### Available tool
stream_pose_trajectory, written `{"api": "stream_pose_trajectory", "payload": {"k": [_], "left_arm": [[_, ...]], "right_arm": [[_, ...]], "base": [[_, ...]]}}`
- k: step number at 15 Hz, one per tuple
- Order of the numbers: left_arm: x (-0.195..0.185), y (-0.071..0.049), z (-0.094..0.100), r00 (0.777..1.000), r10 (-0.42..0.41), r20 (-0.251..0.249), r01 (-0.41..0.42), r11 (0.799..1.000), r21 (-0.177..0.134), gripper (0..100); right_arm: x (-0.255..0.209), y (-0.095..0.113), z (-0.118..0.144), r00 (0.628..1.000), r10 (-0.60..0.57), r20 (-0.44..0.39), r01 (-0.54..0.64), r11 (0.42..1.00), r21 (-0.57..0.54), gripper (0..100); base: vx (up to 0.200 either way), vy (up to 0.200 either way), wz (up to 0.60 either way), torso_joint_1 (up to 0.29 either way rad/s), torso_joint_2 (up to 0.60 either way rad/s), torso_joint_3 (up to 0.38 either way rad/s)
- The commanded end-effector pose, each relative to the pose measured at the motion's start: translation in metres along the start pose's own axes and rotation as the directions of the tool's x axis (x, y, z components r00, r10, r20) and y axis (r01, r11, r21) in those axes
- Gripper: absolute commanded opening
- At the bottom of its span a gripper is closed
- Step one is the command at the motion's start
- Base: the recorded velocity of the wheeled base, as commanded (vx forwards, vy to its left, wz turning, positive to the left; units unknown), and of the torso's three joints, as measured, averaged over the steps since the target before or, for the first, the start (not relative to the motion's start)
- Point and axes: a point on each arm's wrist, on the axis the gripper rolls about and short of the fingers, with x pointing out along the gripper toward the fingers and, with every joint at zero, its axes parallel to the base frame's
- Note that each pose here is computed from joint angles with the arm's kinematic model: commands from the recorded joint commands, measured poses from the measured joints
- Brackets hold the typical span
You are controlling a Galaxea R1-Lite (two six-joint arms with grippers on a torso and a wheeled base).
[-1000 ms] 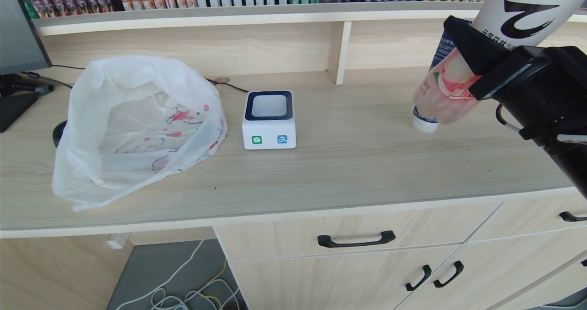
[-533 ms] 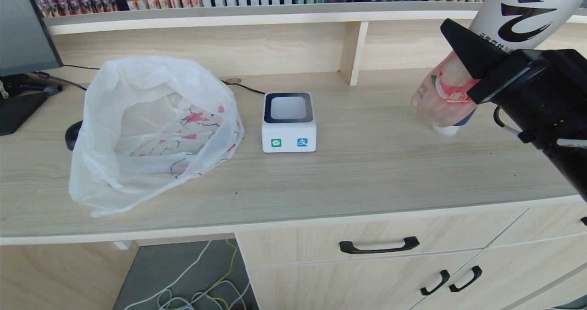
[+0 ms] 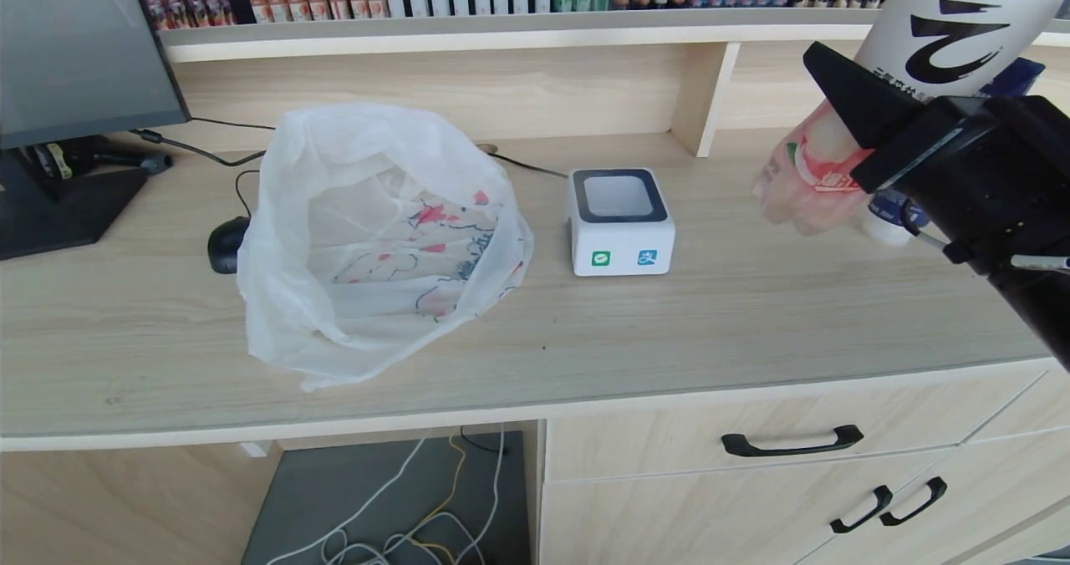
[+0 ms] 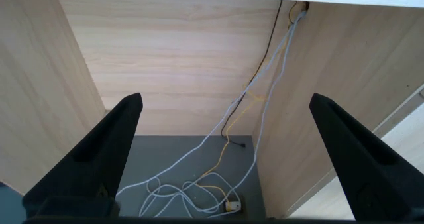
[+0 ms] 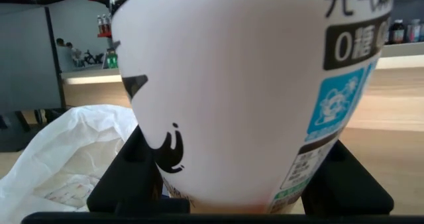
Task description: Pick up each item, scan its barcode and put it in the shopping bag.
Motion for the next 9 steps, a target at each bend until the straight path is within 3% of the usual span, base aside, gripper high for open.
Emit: {"api": "stream_pose_trajectory", "payload": {"k": [1, 9], "left_arm": [[0.0000, 0.0000, -0.0001, 1.000, 0.000, -0.001, 0.000, 1.000, 0.000, 100], [0.0001, 0.0000, 0.0001, 1.000, 0.000, -0.001, 0.000, 1.000, 0.000, 100]], "right_arm": [[0.0004, 0.0004, -0.0006, 1.000, 0.002, 0.000, -0.002, 1.000, 0.001, 0], [-0.0002, 0.0003, 0.0002, 1.000, 0.002, 0.001, -0.002, 1.000, -0.001, 0]], "base": [[0.000, 0.000, 0.00, 0.000, 0.00, 0.000], [0.000, 0.000, 0.00, 0.000, 0.00, 0.000]]}}
